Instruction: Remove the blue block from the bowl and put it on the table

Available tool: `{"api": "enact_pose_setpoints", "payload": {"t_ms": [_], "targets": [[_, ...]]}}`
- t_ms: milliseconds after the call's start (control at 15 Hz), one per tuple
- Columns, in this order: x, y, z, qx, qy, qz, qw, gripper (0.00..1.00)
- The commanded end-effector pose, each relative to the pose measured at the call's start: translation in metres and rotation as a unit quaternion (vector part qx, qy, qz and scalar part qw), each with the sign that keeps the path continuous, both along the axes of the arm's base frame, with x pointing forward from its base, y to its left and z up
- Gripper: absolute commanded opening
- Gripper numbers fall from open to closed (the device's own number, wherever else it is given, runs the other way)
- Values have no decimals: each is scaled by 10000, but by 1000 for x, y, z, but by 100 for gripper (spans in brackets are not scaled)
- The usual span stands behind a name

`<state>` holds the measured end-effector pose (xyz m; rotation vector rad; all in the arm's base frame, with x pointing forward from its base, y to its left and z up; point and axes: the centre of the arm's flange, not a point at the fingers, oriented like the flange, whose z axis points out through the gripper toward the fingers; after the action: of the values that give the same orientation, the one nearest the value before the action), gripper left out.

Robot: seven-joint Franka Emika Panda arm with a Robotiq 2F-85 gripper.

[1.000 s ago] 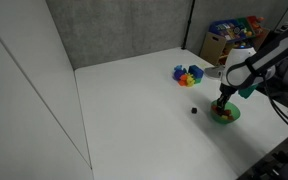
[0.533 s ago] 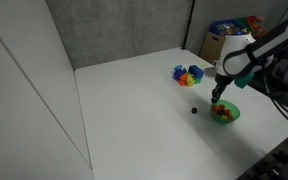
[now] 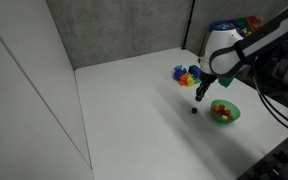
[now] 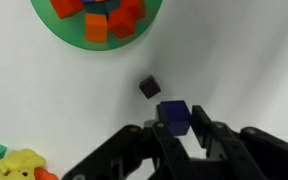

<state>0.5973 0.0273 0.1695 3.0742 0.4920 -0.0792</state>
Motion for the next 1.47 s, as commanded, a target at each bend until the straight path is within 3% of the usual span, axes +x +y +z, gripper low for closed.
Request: {"api": "enact_pose_setpoints", "payload": {"t_ms": [0, 667, 1200, 1267, 1400], "targets": [[2, 27, -15, 12, -44, -11, 10000, 14], [-25, 38, -93, 13, 398, -148, 9991, 14], [-34, 36, -114, -25, 552, -210, 9982, 14], [-34, 35, -114, -29, 565, -212, 9982, 20], [-35, 35, -114, -38, 575, -220, 9981, 56]]}}
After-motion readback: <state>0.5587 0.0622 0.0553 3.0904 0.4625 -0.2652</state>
